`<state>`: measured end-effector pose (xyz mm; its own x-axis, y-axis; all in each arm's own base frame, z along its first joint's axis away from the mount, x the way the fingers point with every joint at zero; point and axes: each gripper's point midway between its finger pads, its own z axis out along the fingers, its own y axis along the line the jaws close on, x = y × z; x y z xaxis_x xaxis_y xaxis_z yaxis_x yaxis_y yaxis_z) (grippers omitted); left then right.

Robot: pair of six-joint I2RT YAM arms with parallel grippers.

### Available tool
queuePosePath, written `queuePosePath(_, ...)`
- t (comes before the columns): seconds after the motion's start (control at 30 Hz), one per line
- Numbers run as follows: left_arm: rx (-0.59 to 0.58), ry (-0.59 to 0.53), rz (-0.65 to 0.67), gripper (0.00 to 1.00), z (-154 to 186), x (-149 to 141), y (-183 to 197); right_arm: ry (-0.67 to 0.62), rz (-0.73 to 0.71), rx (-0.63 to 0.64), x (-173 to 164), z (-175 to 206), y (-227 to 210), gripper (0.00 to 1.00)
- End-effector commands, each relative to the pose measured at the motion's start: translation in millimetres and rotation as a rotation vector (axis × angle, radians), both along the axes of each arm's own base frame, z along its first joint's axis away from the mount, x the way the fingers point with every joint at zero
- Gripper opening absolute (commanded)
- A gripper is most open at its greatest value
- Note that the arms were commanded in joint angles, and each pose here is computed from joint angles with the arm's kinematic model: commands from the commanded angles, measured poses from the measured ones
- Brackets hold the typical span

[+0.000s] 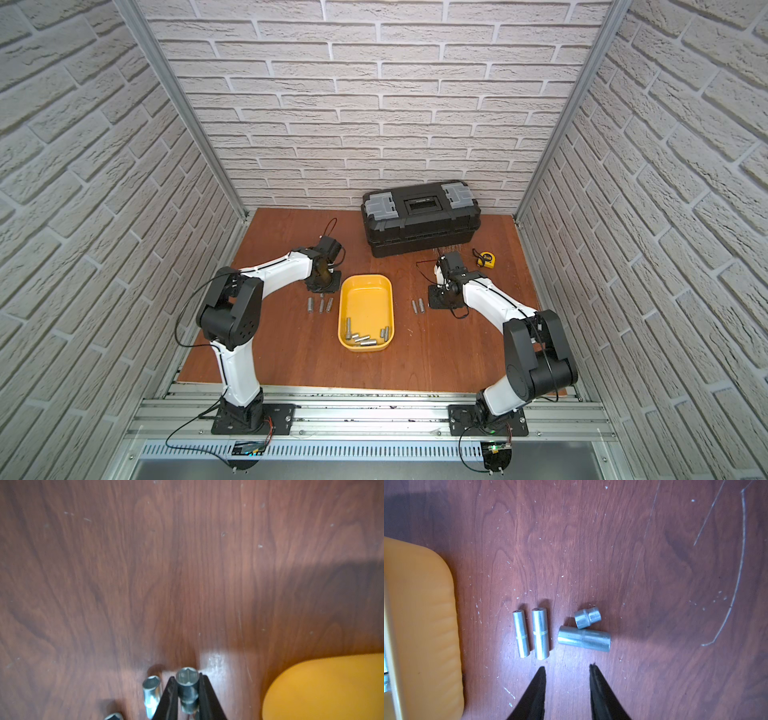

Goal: Take out the socket from the storage box
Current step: Place the socket head at the center of the board.

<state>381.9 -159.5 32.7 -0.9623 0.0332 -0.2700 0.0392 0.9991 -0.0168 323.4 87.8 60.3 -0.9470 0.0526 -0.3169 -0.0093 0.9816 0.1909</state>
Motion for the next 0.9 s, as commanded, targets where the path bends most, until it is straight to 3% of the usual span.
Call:
queuePosePath(0.0, 0.002, 0.006, -0.002, 0.18, -5.7, 1.1, 1.7, -0.024, 0.0, 0.012, 0.8, 4.6, 2.2, 0.37)
queuePosePath(0.87, -0.002, 0.007, -0.006, 0.23, -6.7, 1.4, -0.1, -0.024, -0.001, 0.011, 0.2, 5.1, 1.9, 0.37)
